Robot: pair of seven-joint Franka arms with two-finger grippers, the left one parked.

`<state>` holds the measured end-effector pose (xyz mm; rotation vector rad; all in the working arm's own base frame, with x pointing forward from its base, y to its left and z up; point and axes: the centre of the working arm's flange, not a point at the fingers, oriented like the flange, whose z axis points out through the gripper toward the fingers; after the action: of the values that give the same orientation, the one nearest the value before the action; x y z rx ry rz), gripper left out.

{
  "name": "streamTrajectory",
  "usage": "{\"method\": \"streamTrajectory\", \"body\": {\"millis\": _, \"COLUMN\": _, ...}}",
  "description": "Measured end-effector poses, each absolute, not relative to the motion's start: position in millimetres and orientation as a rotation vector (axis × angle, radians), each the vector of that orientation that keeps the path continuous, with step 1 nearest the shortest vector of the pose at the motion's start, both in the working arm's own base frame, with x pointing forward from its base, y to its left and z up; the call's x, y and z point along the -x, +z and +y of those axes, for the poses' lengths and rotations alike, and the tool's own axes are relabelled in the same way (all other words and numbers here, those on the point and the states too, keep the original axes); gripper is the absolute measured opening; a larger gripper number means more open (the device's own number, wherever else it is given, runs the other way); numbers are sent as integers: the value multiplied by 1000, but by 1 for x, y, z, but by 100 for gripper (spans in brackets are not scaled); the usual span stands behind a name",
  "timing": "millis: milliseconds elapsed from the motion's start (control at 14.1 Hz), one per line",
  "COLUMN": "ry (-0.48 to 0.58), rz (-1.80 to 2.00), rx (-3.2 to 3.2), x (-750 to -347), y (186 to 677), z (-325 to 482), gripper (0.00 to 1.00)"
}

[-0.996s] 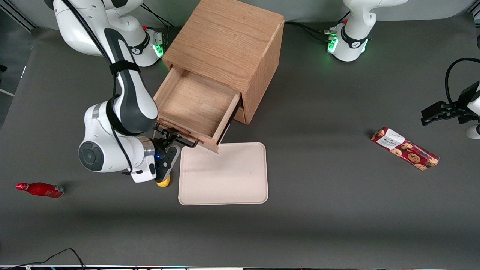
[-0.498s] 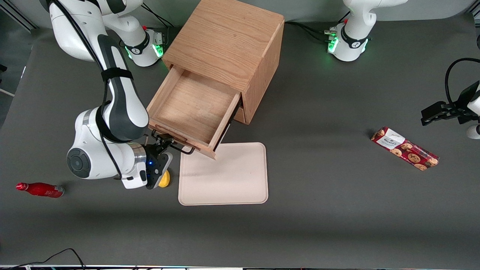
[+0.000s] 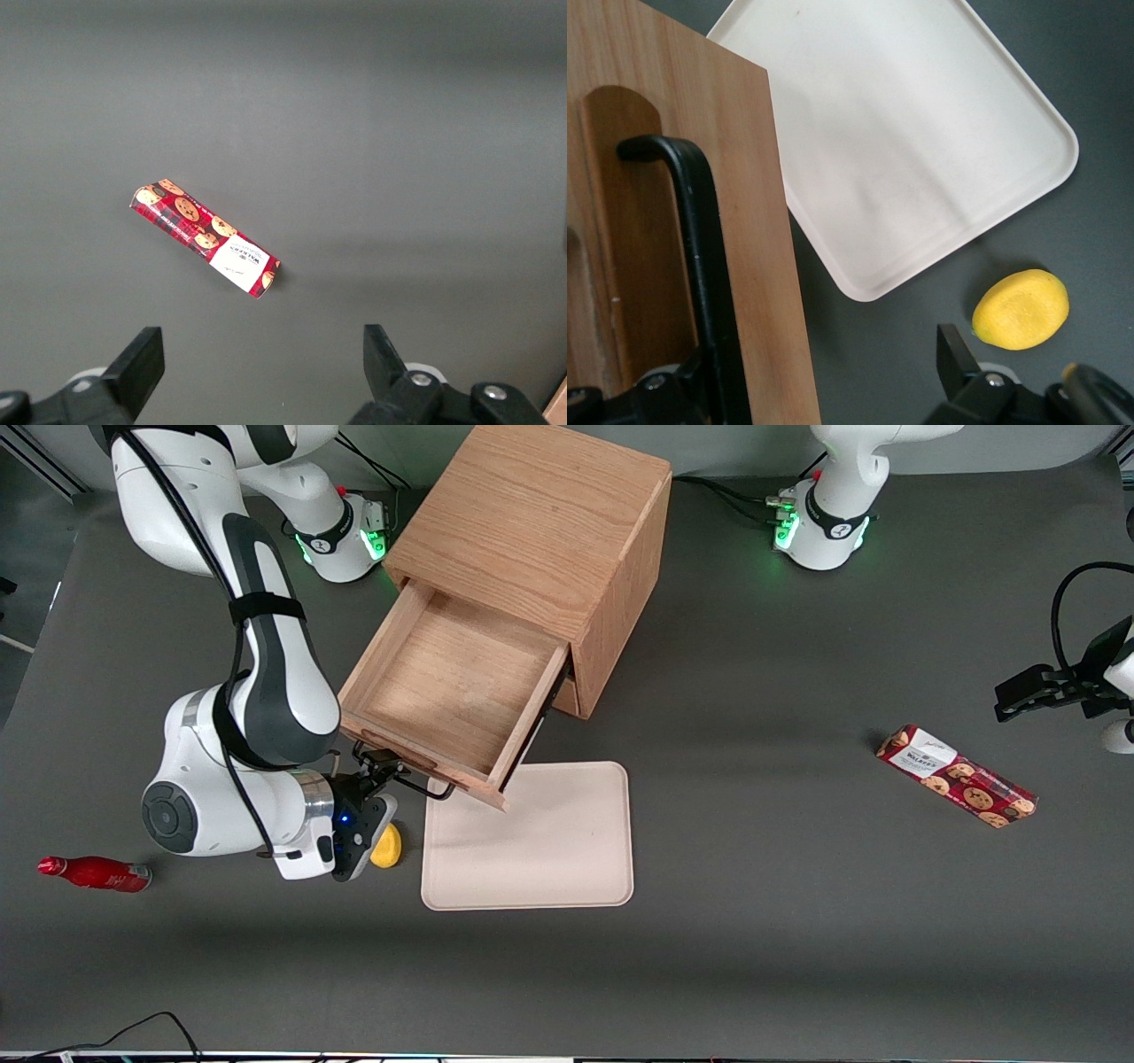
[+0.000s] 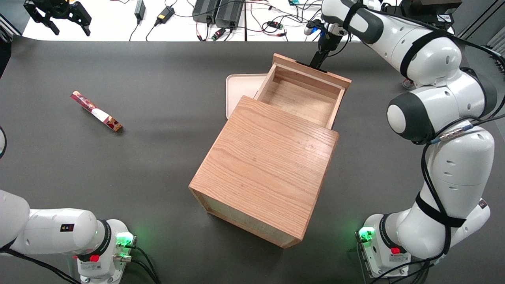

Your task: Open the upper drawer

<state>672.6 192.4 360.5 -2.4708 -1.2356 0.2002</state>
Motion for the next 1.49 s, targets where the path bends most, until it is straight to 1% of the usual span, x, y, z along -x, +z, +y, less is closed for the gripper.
{"method": "streamTrajectory", "body": {"millis": 782, "ry": 165, "rz": -1242, "rx": 2473, "x": -684, "y": 364, "z": 183, "gripper": 100}}
{"method": "streamTrajectory", "body": {"millis": 924, "ry": 130, "rz": -1263, "rx": 2464, "x": -686, "y": 382, "z": 189, "gripper": 100}}
{"method": "streamTrajectory", "body": {"millis": 1138, "ry": 59, "rz": -1293, "rx": 2453, "x": -683, "y": 421, "z": 194, "gripper": 100}}
{"method": "streamTrajectory", "body": {"millis": 1351, "ry": -42, "rz": -1315, "rx": 2461, "x": -681, "y": 467, "z": 181, "gripper": 100}}
{"method": "streamTrajectory", "body": {"millis": 1493, "ry": -111, "rz": -1396, "rx": 2467, "x": -680, "y": 496, "z": 164, "gripper": 100}}
